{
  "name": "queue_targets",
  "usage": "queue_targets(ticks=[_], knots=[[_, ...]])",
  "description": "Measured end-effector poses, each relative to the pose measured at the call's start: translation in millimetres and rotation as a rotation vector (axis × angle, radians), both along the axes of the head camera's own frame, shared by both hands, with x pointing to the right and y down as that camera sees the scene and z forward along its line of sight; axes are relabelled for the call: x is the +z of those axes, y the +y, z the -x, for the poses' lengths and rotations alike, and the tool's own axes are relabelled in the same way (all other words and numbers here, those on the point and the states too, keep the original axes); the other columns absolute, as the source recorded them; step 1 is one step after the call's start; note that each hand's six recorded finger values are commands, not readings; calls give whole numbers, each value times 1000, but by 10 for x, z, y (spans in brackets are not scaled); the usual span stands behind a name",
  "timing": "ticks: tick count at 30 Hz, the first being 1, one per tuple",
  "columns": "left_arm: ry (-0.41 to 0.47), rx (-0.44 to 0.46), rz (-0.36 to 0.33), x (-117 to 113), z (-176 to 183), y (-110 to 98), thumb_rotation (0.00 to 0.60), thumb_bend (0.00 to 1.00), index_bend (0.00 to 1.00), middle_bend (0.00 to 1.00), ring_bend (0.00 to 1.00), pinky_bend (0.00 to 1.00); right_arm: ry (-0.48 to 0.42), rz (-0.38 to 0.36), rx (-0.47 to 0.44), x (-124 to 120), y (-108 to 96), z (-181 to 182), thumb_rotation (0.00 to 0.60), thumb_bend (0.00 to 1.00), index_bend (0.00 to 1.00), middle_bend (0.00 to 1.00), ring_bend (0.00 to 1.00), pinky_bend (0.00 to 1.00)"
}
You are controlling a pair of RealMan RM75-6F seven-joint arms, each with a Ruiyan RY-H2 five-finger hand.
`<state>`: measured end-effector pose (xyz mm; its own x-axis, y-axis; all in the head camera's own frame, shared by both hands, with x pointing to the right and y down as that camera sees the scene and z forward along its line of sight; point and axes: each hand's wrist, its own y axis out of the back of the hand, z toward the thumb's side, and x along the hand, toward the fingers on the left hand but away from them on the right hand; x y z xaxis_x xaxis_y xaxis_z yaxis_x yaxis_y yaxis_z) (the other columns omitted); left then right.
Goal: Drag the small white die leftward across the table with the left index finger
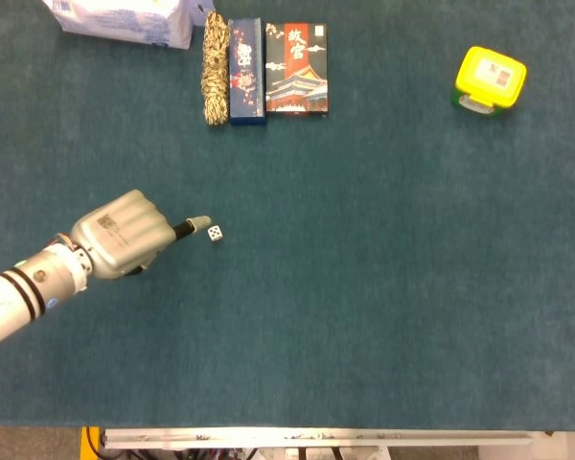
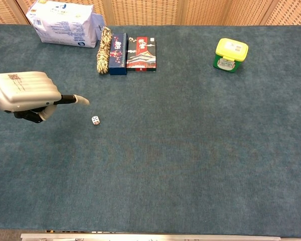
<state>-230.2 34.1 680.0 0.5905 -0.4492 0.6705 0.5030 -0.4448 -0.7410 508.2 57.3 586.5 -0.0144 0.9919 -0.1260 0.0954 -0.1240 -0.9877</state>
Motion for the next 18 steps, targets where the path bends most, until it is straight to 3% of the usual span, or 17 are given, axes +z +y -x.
queue_targets(ticks=[18], knots=[[-43,38,32,248,-267,-31,600,995,83,1000,976,1000,-10,-14,45,-175,19,-132,600,151,330,311,194,354]])
